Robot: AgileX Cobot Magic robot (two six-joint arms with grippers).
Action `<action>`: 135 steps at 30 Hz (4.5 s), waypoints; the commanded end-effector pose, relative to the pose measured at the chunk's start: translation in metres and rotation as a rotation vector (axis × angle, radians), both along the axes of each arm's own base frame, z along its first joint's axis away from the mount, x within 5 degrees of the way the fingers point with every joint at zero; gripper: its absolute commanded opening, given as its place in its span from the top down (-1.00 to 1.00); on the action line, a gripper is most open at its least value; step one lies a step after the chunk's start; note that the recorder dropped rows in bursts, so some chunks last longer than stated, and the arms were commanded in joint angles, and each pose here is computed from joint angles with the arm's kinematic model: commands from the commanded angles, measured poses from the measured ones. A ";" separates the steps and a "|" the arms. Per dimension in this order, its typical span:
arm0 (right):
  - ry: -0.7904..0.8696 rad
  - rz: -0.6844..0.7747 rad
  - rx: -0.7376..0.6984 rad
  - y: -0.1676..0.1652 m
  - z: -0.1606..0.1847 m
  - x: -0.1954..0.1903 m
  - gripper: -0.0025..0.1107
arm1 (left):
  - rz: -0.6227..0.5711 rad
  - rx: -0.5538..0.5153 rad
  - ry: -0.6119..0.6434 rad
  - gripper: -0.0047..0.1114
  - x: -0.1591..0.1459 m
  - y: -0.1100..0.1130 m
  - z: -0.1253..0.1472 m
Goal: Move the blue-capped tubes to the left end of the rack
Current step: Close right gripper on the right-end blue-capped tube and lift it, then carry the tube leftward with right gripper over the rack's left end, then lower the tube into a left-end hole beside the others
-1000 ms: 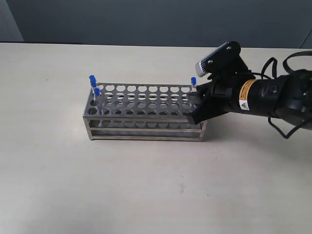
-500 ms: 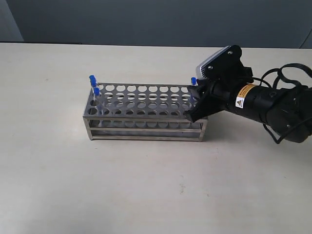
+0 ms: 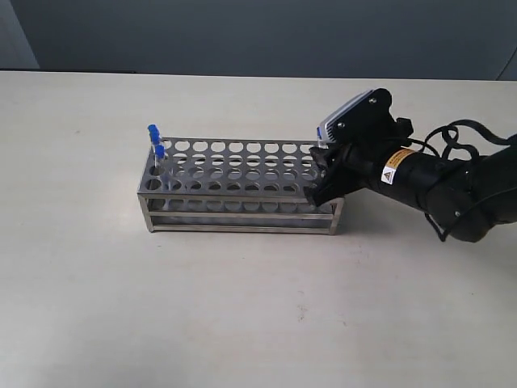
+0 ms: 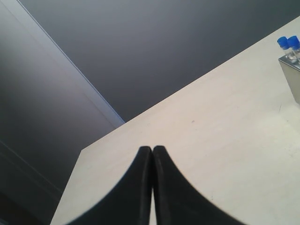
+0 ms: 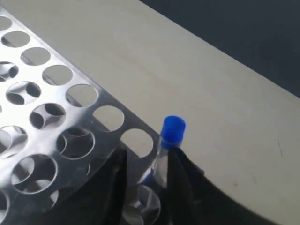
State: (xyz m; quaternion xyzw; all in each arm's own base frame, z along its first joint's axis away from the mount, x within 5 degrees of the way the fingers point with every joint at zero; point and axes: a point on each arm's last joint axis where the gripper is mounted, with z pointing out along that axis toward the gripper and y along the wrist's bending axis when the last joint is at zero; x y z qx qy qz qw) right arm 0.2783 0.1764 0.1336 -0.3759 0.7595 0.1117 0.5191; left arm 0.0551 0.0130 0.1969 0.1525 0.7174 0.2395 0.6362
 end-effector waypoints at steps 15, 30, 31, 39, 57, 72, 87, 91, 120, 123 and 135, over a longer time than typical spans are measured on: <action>-0.010 -0.099 0.027 0.008 -0.013 0.032 0.48 | -0.004 -0.005 -0.005 0.90 0.000 0.000 0.002; -0.021 -0.075 0.041 0.019 0.034 0.021 0.96 | -0.002 -0.005 -0.005 0.90 0.000 0.000 0.002; -0.018 -0.075 0.037 0.018 0.038 0.019 0.96 | -0.002 -0.005 -0.005 0.90 0.000 0.000 0.002; -0.025 -0.116 0.163 0.013 0.078 0.010 0.96 | -0.004 -0.005 -0.007 0.90 0.000 0.000 0.002; -0.017 0.241 0.321 0.087 0.114 -0.058 0.96 | -0.004 -0.005 -0.007 0.90 0.000 0.000 0.002; 0.060 0.395 0.412 0.154 0.092 -0.031 0.96 | -0.002 -0.005 -0.005 0.90 0.000 0.000 0.002; 0.128 0.390 0.319 0.180 0.052 -0.017 0.96 | -0.002 -0.005 -0.005 0.90 0.000 0.000 0.002; 0.150 0.388 0.302 0.181 0.039 -0.016 0.96 | -0.002 -0.005 -0.005 0.90 0.000 0.000 0.002; 0.156 0.383 0.209 0.183 0.048 -0.019 0.96 | -0.004 -0.005 -0.007 0.90 0.000 0.000 0.002; 0.153 0.400 0.203 0.185 0.047 -0.022 0.96 | -0.004 -0.005 -0.007 0.90 0.000 0.000 0.002; 0.164 0.401 0.195 0.187 0.042 -0.024 0.96 | -0.004 -0.005 -0.007 0.90 0.000 0.000 0.002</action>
